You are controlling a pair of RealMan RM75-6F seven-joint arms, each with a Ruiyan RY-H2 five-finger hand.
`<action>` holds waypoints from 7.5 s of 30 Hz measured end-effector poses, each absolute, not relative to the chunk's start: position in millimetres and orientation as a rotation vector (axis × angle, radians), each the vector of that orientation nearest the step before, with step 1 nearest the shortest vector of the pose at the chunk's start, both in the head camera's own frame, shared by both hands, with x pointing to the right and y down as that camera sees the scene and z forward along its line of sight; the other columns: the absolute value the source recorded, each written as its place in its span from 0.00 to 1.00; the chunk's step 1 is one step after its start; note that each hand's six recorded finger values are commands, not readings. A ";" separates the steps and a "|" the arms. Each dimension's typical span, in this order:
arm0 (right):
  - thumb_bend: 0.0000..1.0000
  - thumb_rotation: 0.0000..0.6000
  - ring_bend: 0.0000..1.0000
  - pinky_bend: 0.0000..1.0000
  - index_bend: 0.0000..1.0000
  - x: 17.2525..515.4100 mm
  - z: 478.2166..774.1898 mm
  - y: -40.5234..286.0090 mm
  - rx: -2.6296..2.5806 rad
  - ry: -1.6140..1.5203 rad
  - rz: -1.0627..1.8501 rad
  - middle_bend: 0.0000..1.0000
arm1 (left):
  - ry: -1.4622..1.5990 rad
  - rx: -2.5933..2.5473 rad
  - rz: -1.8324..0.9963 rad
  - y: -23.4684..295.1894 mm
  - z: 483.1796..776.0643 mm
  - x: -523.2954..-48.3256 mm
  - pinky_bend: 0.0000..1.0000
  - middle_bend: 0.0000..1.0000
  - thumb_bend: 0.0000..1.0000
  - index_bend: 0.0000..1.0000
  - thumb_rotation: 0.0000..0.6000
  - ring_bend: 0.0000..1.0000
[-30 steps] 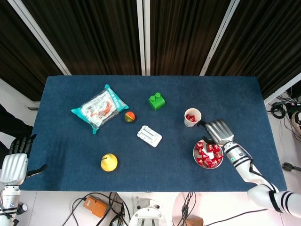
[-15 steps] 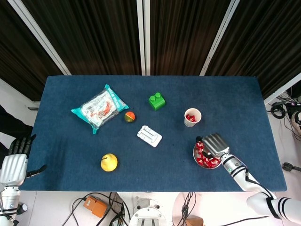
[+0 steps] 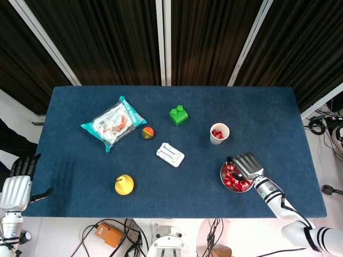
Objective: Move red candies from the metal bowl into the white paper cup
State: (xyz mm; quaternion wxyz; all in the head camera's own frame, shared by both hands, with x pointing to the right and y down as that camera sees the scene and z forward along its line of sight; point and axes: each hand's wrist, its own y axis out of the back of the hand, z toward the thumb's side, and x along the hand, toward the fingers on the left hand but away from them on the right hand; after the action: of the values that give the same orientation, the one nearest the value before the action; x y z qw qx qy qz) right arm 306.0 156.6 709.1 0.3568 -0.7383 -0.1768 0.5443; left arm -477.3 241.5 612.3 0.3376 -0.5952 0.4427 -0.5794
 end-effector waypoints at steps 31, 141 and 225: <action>0.56 1.00 1.00 1.00 0.67 296.9 669.4 85.3 -1.863 -0.713 1.296 0.90 | 1.154 -1.549 -1.501 239.7 611.0 -476.4 0.00 0.00 0.00 0.00 1.00 0.00; 0.47 1.00 1.00 1.00 0.29 272.5 691.5 20.6 -1.873 -0.783 1.347 0.90 | 1.153 -1.540 -1.527 239.7 610.3 -476.9 0.00 0.00 0.00 0.00 1.00 0.00; 0.49 1.00 1.00 1.00 0.36 264.1 693.5 24.1 -1.871 -0.792 1.283 0.91 | 1.167 -1.534 -1.535 242.0 610.3 -480.2 0.00 0.00 0.00 0.00 1.00 0.00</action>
State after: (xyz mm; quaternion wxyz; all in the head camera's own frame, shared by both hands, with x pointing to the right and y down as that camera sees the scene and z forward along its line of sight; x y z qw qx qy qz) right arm 264.1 24.1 693.5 0.3609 -0.7262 -0.3074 0.4979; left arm -480.2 242.0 610.3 0.3322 -0.5873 0.4466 -0.5876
